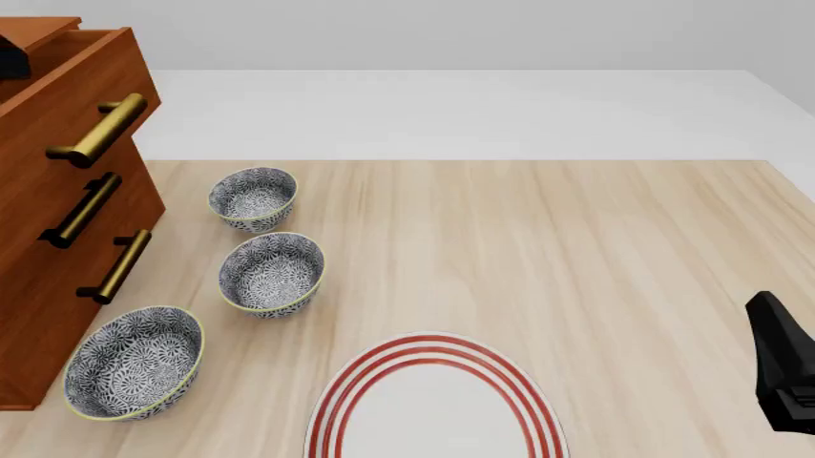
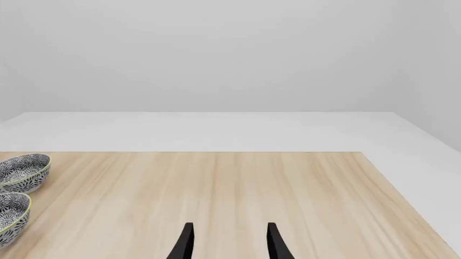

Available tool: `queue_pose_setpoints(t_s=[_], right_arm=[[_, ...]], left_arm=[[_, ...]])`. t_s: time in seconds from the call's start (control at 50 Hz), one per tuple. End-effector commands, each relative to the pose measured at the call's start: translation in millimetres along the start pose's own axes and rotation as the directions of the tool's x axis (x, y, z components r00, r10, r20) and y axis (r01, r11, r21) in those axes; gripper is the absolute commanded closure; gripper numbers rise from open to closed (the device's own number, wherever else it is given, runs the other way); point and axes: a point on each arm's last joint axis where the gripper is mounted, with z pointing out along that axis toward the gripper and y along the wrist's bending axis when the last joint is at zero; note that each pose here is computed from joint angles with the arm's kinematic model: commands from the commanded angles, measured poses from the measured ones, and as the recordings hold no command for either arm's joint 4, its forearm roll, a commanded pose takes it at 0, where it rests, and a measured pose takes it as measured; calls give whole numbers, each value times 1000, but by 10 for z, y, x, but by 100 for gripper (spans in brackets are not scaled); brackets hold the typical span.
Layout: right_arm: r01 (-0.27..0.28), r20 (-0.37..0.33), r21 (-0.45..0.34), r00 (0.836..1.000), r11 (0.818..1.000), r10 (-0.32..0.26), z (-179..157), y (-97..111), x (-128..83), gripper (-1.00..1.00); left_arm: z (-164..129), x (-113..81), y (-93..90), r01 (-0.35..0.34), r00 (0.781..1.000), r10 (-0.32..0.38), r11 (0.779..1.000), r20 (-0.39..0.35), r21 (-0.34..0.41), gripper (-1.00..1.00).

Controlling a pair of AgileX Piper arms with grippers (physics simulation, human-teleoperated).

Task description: Open the top drawer of the cabinet.

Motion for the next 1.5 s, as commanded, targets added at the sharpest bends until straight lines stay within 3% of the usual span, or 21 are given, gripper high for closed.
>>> queue_pose_setpoints(t_s=[0.02, 1.5], right_arm=[[0, 0, 0, 1000, 1000, 0, 0, 0, 0, -100], [0, 0, 0, 1000, 1000, 0, 0, 0, 0, -100]], left_arm=[[65, 29, 11, -10, 1000, 10, 1000, -16, -4, -100], [429, 234, 4, -45, 995, 45, 999, -92, 3, -100]])
